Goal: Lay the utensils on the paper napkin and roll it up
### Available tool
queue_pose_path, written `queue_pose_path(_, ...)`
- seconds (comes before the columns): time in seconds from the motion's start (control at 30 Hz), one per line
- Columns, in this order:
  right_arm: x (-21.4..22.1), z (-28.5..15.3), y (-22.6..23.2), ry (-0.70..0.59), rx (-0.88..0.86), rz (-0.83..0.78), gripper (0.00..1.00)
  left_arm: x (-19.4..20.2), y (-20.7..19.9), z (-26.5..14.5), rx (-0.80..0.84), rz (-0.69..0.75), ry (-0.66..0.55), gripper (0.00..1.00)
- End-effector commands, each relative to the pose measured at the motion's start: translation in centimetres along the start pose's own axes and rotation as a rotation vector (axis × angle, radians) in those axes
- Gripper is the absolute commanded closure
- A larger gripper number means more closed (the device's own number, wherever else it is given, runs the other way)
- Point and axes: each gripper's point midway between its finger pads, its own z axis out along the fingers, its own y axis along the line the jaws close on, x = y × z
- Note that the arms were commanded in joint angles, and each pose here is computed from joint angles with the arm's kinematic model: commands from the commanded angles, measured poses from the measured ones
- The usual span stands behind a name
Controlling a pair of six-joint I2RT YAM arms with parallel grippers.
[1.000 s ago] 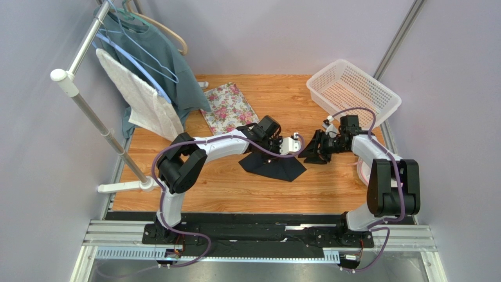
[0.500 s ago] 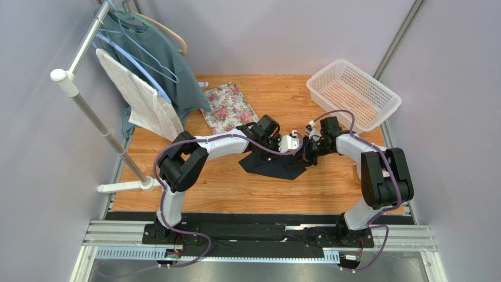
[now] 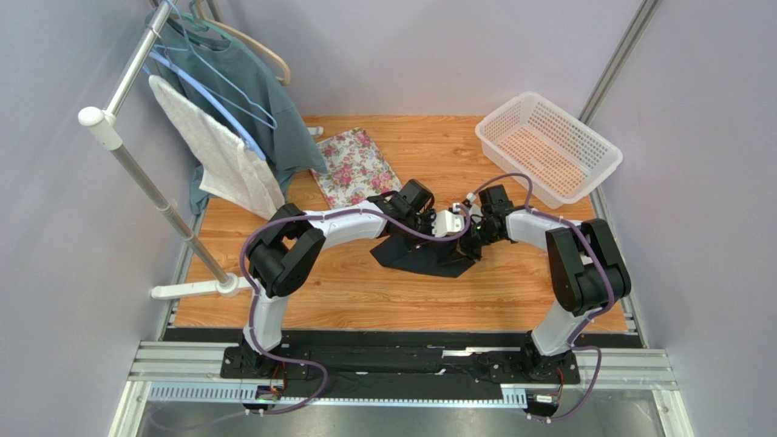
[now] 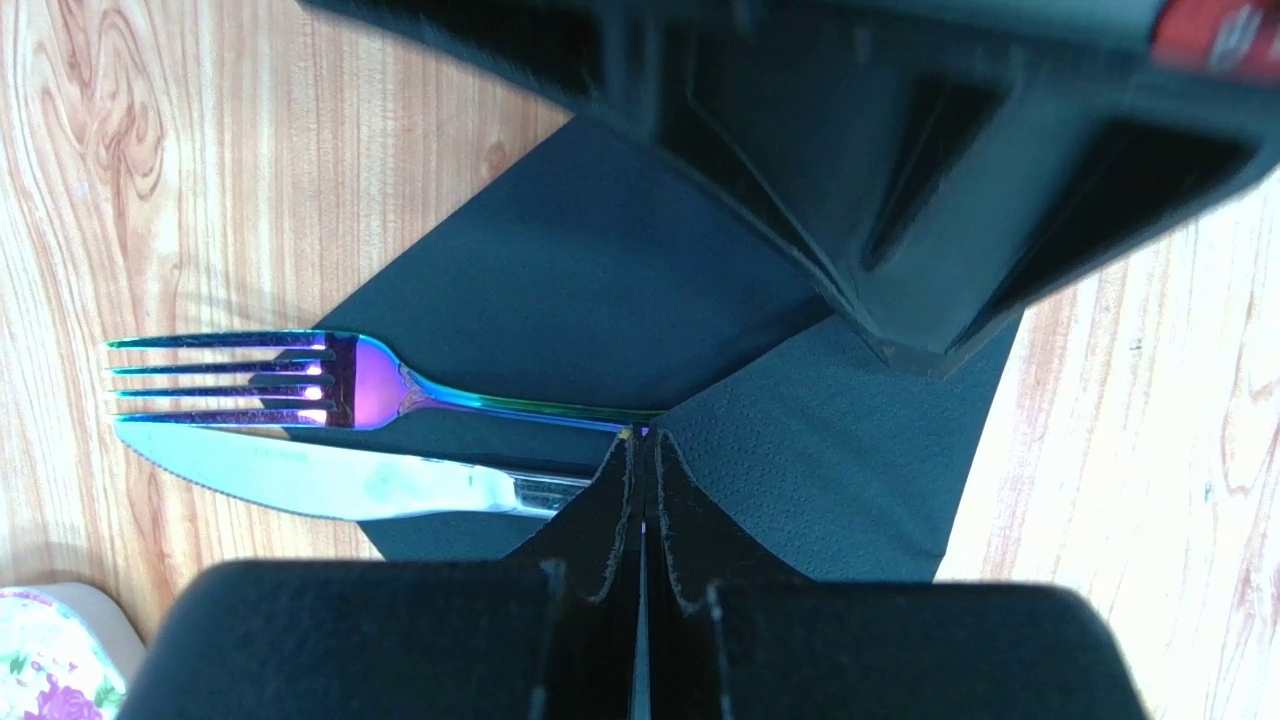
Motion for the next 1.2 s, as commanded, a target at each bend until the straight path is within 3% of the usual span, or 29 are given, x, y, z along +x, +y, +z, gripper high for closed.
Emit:
queue_pose_path(0.0,-1.1,1.2,-0.4,-0.042,0.048,-0.033,1.00,0.2,0.3,0.1,-0.010,-0.017,-0.010,1.00)
queue_pose_path(0.4,-1.2,2.3,-2.9,-0.052,0.192,-0.059,1.00,-0.5,0.4,-0.7,-0.018,-0.102,-0.036,1.00)
queue_pose_path(0.5,-1.4,2.0,-3.7,-0.063,0.235,-0.074,1.00,-2.3,0.5,-3.6,-0.019,-0.225,-0.109,0.84)
queue_pose_path(0.53,-1.3,1.9,-3.9,-0.062,0.248,-0.075,1.00,-2.9,0.2,-4.5,-0.002,-0.257,-0.134,0.73)
queue_pose_path(0.57,-1.4,1.7,-4.3,-0.066,0.270,-0.086,1.00,-3.9,0.7,-6.5,-0.021,-0.290,-0.176,0.68)
queue_pose_path(0.63,-1.5,1.4,-4.5,-0.075,0.287,-0.097,1.00,-3.9,-0.9,-7.9,0.034,-0.400,-0.197,0.63)
queue_pose_path(0.87,-2.3,1.0,-4.2,-0.090,0.302,-0.138,1.00,-3.1,-6.3,-11.0,0.228,-0.655,-0.235,0.71)
queue_pose_path(1.17,-2.4,0.7,-3.4,-0.095,0.275,-0.165,1.00,-2.5,-7.4,-7.6,0.338,-0.898,-0.233,0.78)
